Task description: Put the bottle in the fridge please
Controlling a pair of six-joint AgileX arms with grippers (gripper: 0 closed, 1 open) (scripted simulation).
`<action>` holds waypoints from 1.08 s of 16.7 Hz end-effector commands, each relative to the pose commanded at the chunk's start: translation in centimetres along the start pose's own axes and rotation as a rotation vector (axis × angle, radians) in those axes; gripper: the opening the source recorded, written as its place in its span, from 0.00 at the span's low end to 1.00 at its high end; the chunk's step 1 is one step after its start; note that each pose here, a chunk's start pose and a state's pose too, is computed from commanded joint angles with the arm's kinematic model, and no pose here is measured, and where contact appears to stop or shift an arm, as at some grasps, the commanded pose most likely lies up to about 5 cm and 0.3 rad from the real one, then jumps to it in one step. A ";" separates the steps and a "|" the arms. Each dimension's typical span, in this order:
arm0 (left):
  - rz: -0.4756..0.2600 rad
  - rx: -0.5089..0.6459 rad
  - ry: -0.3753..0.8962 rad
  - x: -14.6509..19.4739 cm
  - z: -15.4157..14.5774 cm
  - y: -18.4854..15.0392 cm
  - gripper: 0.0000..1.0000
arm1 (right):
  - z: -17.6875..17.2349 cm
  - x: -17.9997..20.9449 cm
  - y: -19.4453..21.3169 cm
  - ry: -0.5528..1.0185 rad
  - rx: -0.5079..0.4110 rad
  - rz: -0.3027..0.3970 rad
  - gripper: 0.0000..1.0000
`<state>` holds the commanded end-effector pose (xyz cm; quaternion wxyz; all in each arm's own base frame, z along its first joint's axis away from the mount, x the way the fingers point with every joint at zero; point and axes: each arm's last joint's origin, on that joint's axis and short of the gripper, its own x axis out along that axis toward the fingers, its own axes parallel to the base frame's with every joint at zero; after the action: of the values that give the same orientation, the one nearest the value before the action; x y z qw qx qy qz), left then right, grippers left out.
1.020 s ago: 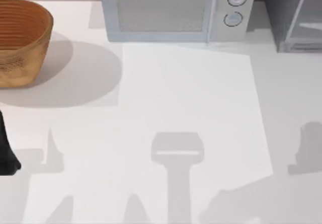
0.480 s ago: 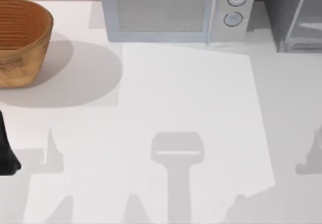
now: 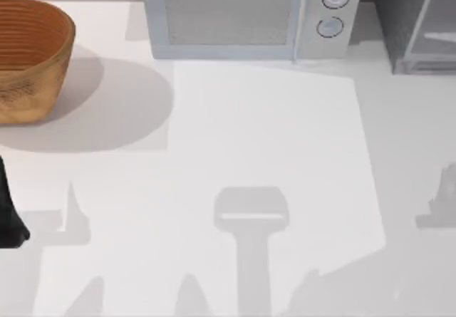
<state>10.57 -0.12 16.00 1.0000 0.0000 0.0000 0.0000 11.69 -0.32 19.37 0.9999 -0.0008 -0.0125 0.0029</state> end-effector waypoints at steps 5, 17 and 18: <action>0.000 0.000 0.000 0.0 0.0 0.0 1.00 | 4.3 4.7 -0.9 -0.006 -0.006 -0.007 0.01; 0.000 0.000 0.000 0.0 0.0 0.0 1.00 | -2.2 24.1 -7.4 0.089 -0.003 -0.004 0.01; 0.000 0.000 0.000 0.0 0.0 0.0 1.00 | -3.2 25.1 -8.0 0.085 -0.002 -0.003 0.01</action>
<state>10.57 -0.12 16.00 1.0000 0.0000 0.0000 0.0000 36.93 -8.18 16.78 0.9996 -0.0018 0.0298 0.0014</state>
